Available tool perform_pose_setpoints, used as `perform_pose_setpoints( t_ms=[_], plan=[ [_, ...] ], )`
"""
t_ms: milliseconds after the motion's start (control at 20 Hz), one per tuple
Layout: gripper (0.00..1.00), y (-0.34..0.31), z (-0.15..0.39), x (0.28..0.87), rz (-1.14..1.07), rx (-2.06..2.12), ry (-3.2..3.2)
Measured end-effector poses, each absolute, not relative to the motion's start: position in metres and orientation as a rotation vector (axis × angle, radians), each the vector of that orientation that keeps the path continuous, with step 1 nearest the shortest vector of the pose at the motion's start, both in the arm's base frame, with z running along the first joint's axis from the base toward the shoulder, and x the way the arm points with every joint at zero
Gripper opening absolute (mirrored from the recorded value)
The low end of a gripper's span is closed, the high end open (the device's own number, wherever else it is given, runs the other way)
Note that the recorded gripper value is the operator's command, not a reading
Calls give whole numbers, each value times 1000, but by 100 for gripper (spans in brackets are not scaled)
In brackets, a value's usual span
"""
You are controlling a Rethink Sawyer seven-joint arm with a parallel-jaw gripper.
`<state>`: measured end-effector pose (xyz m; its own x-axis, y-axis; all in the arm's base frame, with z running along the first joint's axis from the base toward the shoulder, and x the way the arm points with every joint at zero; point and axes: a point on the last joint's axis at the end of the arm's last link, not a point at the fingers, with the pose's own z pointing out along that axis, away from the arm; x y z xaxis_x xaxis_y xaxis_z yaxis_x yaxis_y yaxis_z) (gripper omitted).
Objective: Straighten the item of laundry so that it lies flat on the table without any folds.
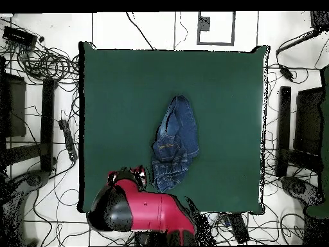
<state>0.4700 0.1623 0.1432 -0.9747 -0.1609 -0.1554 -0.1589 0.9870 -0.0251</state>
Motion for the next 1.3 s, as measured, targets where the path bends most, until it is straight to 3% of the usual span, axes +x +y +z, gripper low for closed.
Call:
perform_pose_setpoints(
  t_ms=[900,1300],
  plan=[
    [100,173,20,422,-10,-231,3085],
    [100,171,-5,413,-8,-170,3146]
  ],
)
